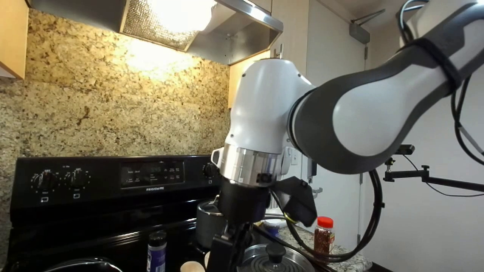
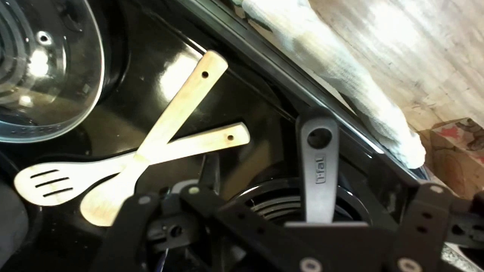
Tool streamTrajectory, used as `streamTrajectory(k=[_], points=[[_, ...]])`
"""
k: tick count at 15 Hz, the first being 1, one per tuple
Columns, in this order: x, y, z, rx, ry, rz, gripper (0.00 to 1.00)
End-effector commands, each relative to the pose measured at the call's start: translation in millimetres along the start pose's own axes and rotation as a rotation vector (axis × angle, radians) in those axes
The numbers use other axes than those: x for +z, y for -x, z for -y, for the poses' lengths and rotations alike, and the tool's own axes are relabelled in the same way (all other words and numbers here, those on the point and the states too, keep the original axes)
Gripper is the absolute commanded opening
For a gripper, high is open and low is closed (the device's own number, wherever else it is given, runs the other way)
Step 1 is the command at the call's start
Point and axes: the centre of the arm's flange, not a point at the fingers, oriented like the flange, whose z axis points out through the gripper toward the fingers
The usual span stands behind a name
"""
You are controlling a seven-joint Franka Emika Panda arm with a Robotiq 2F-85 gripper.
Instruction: Remove the wooden spoon from the pot and put it on the stove and then center the pot on the plate
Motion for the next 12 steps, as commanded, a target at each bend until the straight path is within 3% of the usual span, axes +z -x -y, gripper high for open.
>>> streamTrajectory(k=[1, 7, 9, 12], points=[[13.6, -28.1, 14.2, -0.041, -0.042, 0.070, 1.00], [32.9, -39.4, 34.3, -0.042, -0.029, 0.123, 1.00], [35.3, -41.2, 35.9, -0.048, -0.021, 0.133, 0.73], [38.5, -43.2, 35.0, -0.048, -0.025, 0.143, 0.53]])
